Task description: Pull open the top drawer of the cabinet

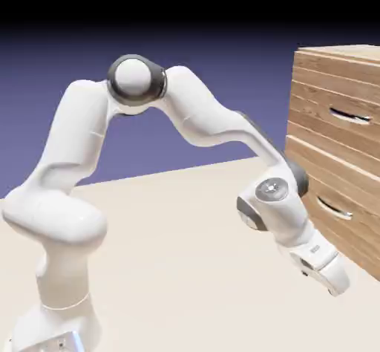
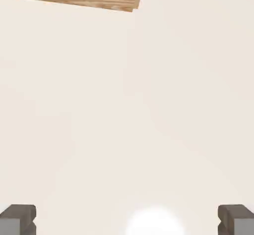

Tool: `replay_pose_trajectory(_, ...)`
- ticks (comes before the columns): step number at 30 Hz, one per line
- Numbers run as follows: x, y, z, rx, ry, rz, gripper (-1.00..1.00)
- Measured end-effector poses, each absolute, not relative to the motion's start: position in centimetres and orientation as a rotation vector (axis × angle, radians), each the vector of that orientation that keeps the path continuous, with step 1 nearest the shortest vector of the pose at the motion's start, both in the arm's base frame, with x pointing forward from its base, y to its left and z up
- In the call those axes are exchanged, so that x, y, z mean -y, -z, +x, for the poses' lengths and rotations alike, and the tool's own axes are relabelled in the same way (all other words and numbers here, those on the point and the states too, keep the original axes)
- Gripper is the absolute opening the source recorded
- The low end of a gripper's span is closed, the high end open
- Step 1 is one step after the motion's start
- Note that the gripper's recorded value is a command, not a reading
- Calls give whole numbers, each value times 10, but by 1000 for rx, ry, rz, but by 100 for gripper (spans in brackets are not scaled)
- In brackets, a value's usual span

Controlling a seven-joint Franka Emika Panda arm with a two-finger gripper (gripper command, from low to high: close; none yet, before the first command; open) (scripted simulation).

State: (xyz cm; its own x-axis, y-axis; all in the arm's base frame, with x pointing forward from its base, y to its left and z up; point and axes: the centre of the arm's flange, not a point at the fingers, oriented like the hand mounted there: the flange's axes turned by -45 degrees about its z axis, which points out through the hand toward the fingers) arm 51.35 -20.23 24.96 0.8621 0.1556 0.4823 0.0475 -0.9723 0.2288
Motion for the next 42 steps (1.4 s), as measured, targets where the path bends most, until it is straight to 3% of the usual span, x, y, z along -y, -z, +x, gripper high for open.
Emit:
replay_pose_trajectory(13,174,-331,586,-634,-977,2233,0)
replay_pose_trajectory(20,91,-396,633,-931,-1098,1781,0)
replay_pose_trajectory(27,-51,-453,662,-1195,-1204,1245,0)
replay_pose_trajectory(35,-62,-456,708,-1210,-1209,1209,0)
replay_pose_trajectory(36,-61,-456,713,-1210,-1210,1209,-100)
replay_pose_trajectory(42,-61,-456,685,-1210,-1210,1209,-100)
